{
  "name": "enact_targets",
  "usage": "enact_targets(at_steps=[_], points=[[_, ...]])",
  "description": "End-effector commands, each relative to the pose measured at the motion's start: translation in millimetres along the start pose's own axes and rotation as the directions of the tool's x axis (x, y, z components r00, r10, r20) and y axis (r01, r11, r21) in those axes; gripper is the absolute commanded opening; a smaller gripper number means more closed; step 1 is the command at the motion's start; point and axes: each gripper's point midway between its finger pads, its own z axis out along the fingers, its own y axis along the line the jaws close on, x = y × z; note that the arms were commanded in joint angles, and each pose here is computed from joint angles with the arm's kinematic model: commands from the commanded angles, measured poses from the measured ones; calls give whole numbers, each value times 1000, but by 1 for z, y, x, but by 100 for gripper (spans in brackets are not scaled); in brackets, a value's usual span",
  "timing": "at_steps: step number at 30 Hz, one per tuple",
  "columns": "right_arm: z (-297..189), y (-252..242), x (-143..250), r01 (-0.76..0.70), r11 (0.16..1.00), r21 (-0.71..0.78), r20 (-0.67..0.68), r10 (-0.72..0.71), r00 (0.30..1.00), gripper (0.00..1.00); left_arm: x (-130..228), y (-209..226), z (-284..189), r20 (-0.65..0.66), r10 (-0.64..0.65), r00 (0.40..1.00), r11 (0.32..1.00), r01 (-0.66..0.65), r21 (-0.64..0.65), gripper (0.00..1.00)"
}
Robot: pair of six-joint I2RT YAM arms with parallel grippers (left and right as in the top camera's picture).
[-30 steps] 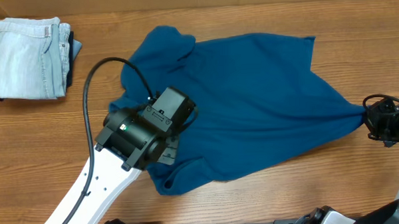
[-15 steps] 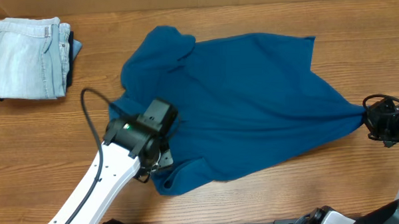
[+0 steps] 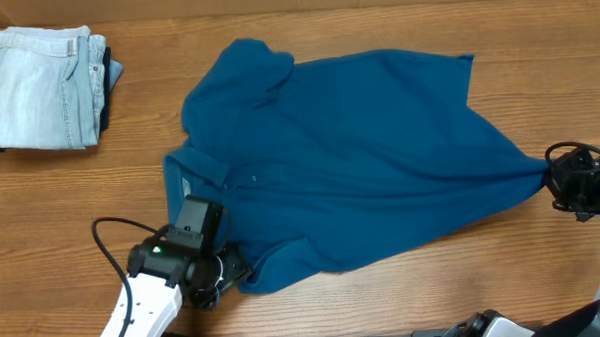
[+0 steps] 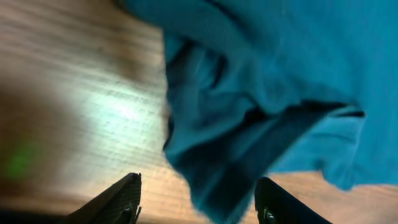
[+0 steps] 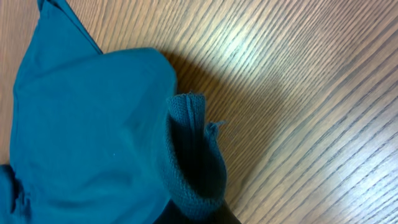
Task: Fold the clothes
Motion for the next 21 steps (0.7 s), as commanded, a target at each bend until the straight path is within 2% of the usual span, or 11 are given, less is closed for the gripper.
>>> enact_targets(at_steps=[1,4,8,10,11,14,16,21], points=[[-13,9,-8,19,999,-29,45,-17,999,4,3,-1,17,-22,-8,1000,999,9,54,65],[-13,9,-8,18,999,-27,43,-17,999,4,-3,6,21,13,-13,1000,1000,13,22,67],[-13,9,-8,18,999,-27,42,-16,999,4,-1,10,24,-2,-24,1000,1000,24,15,65],[-13,9,-8,18,999,-27,43,-17,999,4,2,7,24,-19,-23,1000,999,23,30,56],[-13,9,-8,18,999,-27,43,-17,999,4,3,7,24,-22,-23,1000,999,23,32,45],[-13,9,-8,18,999,-27,43,-17,999,4,3,6,24,-23,-22,999,999,23,34,30],[-13,9,-8,18,999,-27,43,-17,999,4,2,6,24,-18,-18,1000,999,19,35,22],[-13,9,-8,18,999,-28,43,-17,999,4,-3,-5,19,-4,10,1000,998,-10,70,9]])
